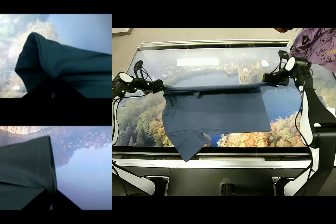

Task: Fold the clothes and pants, and hang the long-sleeved shirts on hangers.

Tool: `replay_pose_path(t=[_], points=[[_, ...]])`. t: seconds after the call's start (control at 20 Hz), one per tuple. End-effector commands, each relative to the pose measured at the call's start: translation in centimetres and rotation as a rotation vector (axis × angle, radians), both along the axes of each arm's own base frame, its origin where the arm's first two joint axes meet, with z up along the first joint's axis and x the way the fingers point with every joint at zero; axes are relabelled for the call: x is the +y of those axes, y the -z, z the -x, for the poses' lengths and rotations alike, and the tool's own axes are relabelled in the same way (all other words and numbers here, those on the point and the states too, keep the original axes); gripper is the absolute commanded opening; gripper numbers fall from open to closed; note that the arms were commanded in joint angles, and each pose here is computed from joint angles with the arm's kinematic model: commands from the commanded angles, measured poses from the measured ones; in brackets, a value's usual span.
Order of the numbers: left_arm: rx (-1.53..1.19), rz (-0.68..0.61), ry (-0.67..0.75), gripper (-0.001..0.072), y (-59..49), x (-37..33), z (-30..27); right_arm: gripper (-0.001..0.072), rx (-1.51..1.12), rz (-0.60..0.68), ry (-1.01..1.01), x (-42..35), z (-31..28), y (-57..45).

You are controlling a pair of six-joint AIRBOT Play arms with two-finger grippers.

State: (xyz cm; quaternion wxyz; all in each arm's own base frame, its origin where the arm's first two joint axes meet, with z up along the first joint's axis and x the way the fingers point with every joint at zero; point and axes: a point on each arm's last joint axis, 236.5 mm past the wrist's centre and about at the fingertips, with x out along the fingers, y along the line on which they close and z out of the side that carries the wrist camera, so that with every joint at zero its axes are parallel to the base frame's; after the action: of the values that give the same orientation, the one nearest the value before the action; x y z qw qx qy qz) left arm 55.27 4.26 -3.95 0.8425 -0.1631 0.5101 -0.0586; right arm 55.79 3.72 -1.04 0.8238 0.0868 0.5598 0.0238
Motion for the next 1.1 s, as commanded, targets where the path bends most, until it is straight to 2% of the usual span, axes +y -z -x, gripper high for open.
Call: replay_pose_path(t=[0.0,0.35,0.5,0.75,0.8,0.85,0.9,0.95,1.05], points=[[0.185,-0.002,0.04,0.0014,2.1,-0.5,3.8,0.0029,0.161,-0.004,-0.016,0.2,2.7,3.4],[0.286,-0.042,0.105,0.0014,3.1,-2.8,5.9,0.0029,0.316,-0.066,-0.037,1.7,5.5,6.1],[0.321,-0.093,0.063,0.0014,3.7,-2.1,6.2,0.003,0.351,-0.07,-0.039,1.8,6.0,7.0],[0.324,-0.093,0.06,0.0029,3.8,-2.5,6.2,0.0036,0.393,-0.081,-0.044,2.1,6.8,7.9],[0.324,-0.093,0.062,0.0146,3.7,-2.6,6.2,0.0114,0.395,-0.084,-0.045,2.1,6.8,7.8],[0.323,-0.093,0.061,0.0338,3.6,-2.7,6.2,0.0211,0.407,-0.094,-0.049,2.4,7.1,7.6],[0.317,-0.092,0.052,0.0509,3.1,-2.6,6.1,0.035,0.427,-0.095,-0.055,2.4,7.7,7.4],[0.307,-0.092,0.044,0.0554,2.2,-2.4,6.0,0.0436,0.433,-0.094,-0.062,2.3,8.0,6.8],[0.277,-0.098,0.032,0.0553,-0.5,-1.3,5.7,0.0455,0.392,-0.078,-0.105,1.6,8.2,4.1]])
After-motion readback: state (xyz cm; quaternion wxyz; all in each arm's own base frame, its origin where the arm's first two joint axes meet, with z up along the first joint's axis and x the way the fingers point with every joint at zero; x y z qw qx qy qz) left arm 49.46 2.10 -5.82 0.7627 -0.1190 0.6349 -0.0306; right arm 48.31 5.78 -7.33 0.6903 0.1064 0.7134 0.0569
